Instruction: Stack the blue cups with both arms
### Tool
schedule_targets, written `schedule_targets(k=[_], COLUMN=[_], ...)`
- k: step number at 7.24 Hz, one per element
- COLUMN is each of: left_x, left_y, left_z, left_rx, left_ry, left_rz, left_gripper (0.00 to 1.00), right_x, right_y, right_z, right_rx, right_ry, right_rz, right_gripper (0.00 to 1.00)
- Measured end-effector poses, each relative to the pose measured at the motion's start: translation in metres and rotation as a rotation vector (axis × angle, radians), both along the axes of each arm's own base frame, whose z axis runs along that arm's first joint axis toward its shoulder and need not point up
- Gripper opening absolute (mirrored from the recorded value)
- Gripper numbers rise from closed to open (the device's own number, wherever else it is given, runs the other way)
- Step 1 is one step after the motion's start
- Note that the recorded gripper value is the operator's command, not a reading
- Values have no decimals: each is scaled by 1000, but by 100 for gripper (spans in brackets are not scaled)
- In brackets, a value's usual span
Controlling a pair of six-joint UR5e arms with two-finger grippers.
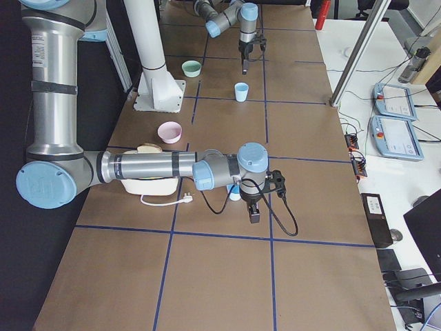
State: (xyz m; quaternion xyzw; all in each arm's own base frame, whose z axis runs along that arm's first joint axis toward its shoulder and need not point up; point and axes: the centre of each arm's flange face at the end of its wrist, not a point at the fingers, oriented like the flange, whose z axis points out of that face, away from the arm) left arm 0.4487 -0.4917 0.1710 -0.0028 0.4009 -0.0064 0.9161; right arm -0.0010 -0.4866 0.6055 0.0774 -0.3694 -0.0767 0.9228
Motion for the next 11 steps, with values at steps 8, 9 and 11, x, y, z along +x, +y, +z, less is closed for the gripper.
schedule_targets(k=[8, 9, 11], left_x=[-502, -506, -506], left_y=[-55, -41, -28], left_z=[406, 423, 435], left_rx=[215, 206, 197], left_ry=[-17, 2, 28], left_rz=[270, 262, 256], left_gripper=[100, 100, 100], right_x=[-40, -64, -91], right_y=[65, 54, 27], right_z=[0, -3, -10], right_rx=[-104, -102, -89], right_ry=[-64, -41, -31], right_rz=[104, 107, 104], right_gripper=[99, 99, 99])
